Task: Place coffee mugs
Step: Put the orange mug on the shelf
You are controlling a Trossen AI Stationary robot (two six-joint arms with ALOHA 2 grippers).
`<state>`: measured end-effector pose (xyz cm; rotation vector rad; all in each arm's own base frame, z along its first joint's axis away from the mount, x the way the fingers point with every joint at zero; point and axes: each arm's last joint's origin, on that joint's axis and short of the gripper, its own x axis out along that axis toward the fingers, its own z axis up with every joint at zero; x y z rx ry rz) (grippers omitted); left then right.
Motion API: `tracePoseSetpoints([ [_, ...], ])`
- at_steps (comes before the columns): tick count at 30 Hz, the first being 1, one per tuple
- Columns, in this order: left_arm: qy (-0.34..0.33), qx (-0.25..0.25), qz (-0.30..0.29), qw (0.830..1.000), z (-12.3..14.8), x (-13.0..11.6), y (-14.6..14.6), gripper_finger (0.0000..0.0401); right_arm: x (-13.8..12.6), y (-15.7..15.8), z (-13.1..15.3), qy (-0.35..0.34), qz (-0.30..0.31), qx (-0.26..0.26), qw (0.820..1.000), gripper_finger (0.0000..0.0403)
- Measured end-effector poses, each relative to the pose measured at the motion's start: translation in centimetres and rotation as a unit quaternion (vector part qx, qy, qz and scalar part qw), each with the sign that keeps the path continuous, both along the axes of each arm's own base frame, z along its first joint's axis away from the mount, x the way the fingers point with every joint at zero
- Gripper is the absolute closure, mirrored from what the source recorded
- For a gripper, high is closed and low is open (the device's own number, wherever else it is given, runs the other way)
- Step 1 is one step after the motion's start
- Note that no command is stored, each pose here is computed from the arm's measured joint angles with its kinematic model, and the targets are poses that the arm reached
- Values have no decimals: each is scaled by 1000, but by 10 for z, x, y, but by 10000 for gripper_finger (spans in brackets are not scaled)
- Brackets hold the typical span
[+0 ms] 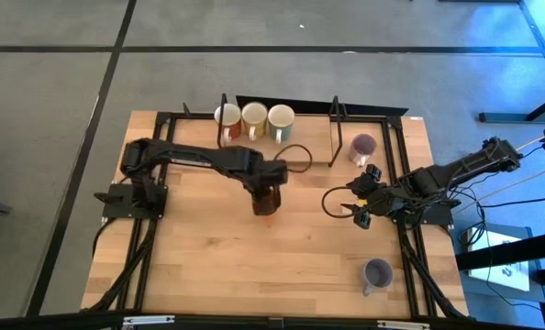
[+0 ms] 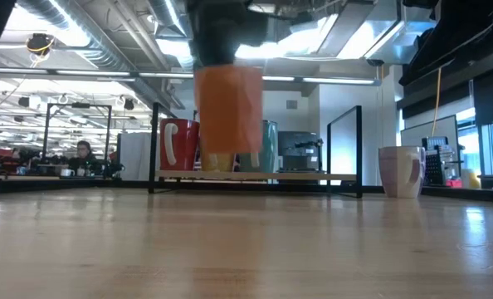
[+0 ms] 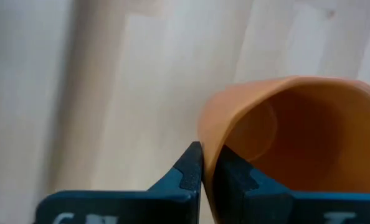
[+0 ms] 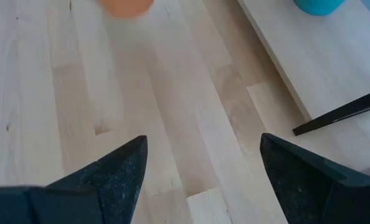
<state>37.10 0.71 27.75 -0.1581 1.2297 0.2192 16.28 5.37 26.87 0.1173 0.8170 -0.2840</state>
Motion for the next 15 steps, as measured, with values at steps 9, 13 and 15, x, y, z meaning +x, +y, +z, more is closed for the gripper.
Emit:
tracePoseSetpoints([
  [9,-3,57,-79,995,25,-19,11,384,0,0,0,2,1,-2,1000,105],
  [13,28,63,-140,988,8,-10,11,384,0,0,0,3,6,-6,1000,105],
  [15,45,66,-158,984,0,-6,12,384,0,0,0,3,6,-6,1000,105],
])
